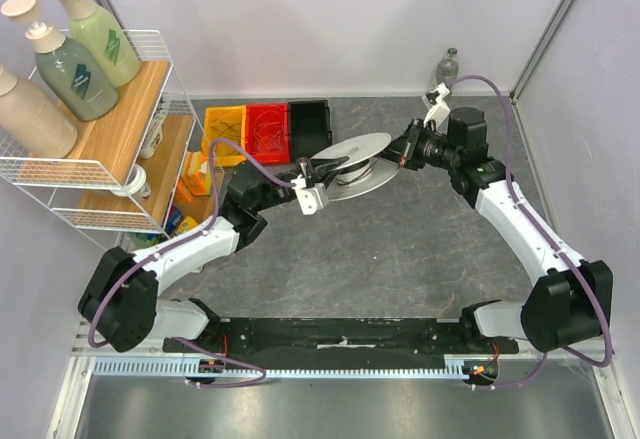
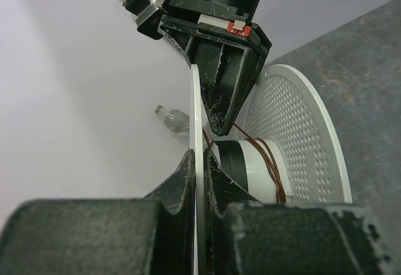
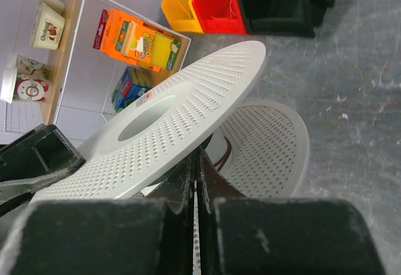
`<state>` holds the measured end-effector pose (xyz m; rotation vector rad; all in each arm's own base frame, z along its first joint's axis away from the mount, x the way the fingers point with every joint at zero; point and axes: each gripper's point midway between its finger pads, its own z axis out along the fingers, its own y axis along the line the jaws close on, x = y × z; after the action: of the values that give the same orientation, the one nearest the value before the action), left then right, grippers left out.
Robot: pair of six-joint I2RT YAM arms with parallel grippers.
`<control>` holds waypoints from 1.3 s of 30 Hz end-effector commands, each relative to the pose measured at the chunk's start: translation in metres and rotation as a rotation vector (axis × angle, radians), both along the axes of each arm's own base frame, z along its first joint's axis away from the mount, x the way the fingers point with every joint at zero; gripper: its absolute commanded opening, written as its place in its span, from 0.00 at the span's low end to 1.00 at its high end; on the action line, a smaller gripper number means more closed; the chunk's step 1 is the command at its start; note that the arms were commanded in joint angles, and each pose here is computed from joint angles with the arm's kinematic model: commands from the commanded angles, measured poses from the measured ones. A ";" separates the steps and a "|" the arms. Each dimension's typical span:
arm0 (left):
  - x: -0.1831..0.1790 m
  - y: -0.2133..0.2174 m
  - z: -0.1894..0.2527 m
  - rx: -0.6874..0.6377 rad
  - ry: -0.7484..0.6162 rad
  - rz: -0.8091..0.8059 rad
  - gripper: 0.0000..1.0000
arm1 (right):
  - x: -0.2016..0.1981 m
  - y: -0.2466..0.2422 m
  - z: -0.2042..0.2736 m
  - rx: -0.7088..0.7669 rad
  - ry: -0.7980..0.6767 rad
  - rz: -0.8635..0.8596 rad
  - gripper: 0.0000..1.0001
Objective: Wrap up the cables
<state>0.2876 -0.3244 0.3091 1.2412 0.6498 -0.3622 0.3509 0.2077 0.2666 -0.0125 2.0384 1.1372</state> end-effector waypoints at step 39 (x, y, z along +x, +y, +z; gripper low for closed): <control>-0.019 -0.023 -0.039 0.003 0.848 -0.190 0.01 | -0.016 -0.067 -0.138 -0.201 0.330 -0.169 0.00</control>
<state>0.2904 -0.3383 0.2358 1.1440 1.3254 -0.8935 0.3108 0.1936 0.1729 0.1207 2.3423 1.1859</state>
